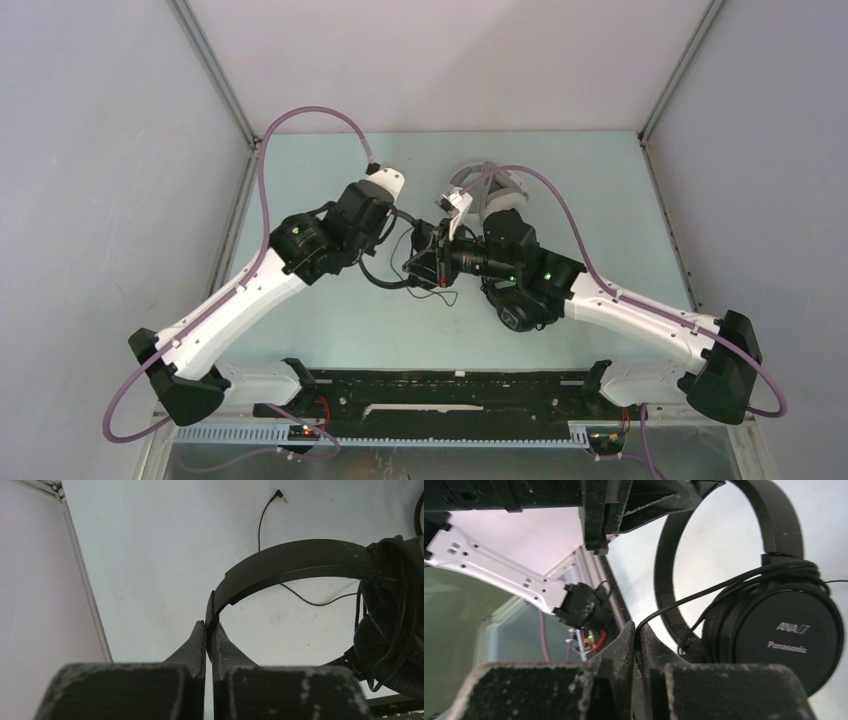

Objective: Wrap the headphones
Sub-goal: Wrap the headphones cable around the headphones.

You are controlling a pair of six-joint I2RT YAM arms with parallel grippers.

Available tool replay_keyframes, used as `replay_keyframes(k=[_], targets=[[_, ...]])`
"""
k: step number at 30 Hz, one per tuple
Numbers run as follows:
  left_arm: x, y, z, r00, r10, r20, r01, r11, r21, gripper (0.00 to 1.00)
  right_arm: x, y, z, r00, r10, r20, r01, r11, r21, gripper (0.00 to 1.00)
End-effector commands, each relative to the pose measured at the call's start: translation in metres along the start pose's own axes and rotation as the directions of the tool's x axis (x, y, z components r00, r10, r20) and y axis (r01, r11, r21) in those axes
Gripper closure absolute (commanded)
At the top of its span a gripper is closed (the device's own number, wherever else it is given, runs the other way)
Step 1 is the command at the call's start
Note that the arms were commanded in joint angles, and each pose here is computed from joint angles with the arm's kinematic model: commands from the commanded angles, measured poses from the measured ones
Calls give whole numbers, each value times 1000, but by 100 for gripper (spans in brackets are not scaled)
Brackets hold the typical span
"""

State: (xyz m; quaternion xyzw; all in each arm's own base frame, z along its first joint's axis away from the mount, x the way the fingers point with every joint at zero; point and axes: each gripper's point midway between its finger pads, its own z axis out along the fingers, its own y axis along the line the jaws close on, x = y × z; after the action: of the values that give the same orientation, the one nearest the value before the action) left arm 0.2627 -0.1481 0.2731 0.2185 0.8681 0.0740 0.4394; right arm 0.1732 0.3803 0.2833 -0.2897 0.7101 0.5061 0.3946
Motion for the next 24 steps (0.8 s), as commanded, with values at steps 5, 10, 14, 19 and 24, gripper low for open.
replay_keyframes(k=[5,10,14,19,24], targets=[[-43,5,-23,974,-182,134,175,983,62,100,-27,-4,-7,980,-180,83,168,976,139,87],[-50,9,-34,956,-232,177,219,971,93,100,-27,-6,-6,969,-232,84,213,959,187,86],[-54,13,-42,942,-267,203,247,962,115,100,-28,-8,-7,958,-274,86,249,941,232,86],[-58,16,-48,925,-306,224,279,949,143,100,-28,-3,-10,944,-319,85,291,925,246,84],[-60,22,-52,918,-321,233,292,945,149,100,-34,21,-18,909,-394,138,362,908,211,79]])
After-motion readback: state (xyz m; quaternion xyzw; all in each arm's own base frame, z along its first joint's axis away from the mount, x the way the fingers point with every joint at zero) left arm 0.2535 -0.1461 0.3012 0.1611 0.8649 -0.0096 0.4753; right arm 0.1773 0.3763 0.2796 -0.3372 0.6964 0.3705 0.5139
